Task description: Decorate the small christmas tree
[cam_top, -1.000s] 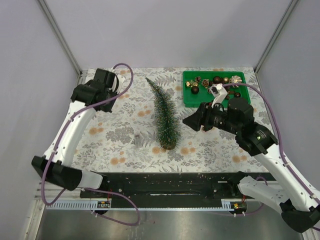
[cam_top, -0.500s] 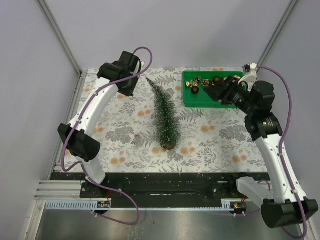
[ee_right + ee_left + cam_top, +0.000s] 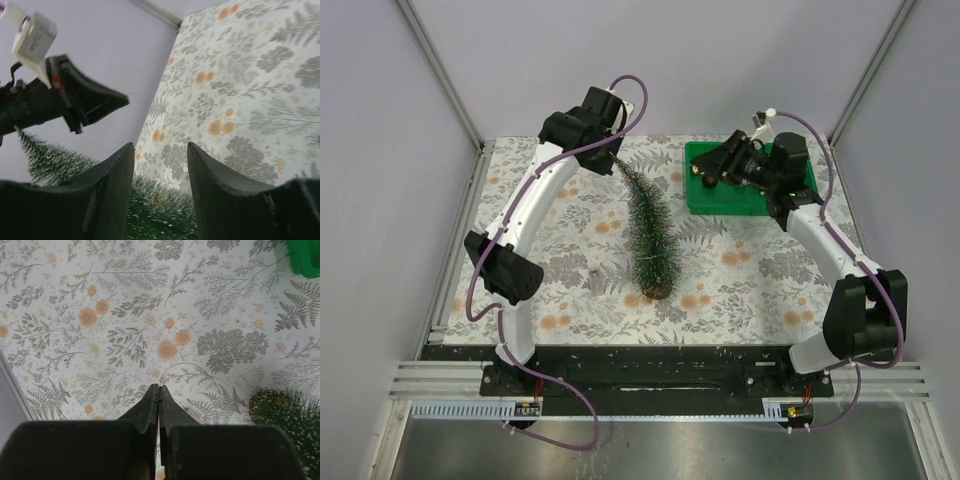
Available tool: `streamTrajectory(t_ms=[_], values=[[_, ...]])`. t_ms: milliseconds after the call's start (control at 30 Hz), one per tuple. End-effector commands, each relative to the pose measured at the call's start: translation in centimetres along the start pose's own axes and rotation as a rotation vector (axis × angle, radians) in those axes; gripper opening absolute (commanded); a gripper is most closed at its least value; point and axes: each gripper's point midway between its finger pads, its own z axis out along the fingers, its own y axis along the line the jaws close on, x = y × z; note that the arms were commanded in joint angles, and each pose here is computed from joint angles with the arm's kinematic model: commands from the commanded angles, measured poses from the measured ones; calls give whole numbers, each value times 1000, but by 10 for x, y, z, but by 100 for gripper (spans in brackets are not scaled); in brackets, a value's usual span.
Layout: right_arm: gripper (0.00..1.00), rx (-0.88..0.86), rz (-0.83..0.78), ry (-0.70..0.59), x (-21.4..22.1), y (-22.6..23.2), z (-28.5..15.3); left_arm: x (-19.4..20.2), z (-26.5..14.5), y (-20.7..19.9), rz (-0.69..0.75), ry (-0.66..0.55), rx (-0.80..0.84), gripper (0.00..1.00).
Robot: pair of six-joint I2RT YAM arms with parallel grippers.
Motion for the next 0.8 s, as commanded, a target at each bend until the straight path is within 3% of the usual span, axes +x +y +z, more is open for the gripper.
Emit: streamTrajectory(t_ms=[0, 133, 467, 567, 767], values=[[54, -222, -193, 62, 14, 86, 16, -27, -4, -30, -17, -85, 80, 0], [53, -266, -192, 108, 40, 100, 16, -38, 2, -46, -9, -107, 118, 0], [53, -259, -144, 197, 76, 84, 22, -70, 2, -87, -40, -234, 219, 1], [53, -231, -176, 211, 81, 82, 25, -75, -3, -95, -62, -270, 273, 2], [62, -67, -332, 133, 60, 64, 19, -77, -16, -99, -60, -337, 322, 2]])
